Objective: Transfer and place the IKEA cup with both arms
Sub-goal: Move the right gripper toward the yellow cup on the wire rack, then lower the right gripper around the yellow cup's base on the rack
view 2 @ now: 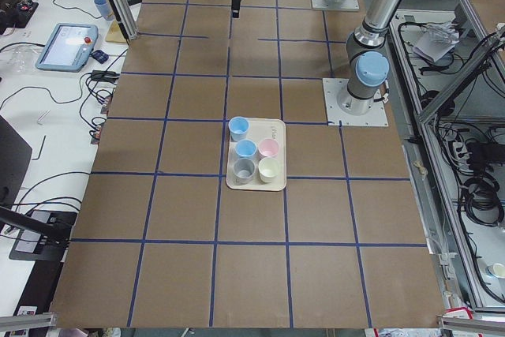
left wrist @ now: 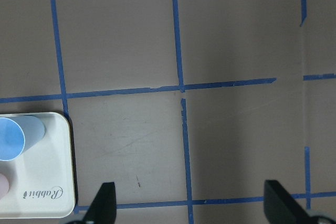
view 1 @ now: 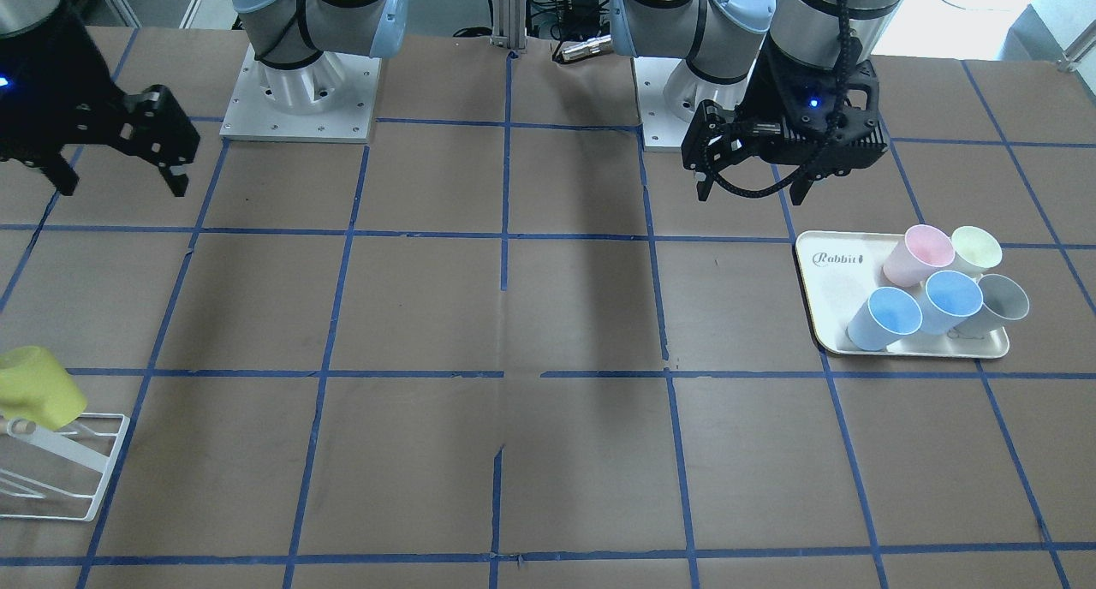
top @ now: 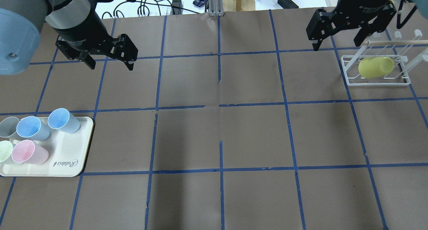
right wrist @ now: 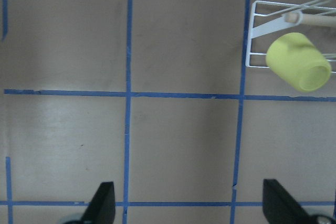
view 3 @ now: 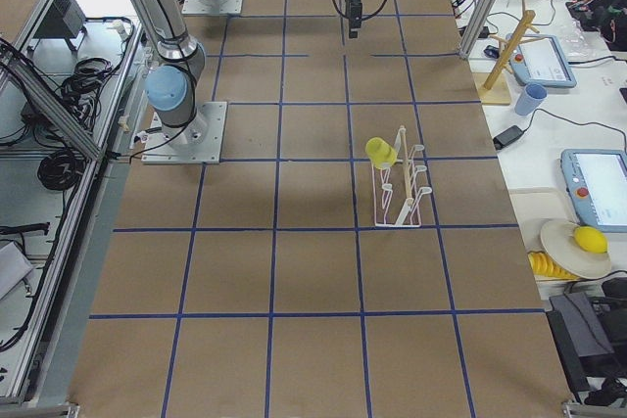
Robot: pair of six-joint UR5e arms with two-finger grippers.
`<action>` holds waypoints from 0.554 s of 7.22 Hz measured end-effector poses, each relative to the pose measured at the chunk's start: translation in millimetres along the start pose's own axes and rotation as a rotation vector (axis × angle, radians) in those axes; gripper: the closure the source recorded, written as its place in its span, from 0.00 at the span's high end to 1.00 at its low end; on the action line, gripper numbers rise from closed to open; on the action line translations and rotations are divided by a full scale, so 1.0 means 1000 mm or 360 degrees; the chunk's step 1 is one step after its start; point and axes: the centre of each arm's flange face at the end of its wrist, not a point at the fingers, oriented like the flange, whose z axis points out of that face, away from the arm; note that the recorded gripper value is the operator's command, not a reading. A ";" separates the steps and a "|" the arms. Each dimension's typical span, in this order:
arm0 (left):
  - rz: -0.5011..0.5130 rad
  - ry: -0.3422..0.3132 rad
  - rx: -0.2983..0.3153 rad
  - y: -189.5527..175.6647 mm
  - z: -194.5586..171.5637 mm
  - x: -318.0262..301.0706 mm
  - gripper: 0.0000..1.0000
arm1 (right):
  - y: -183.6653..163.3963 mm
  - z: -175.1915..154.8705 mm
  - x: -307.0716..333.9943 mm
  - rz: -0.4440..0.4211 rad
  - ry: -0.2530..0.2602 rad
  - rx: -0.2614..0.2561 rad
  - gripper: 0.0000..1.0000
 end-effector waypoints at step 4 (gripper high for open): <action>0.0006 0.0023 -0.0004 0.002 0.001 0.003 1.00 | -0.012 0.044 0.132 -0.0074 0.0013 0.0008 0.98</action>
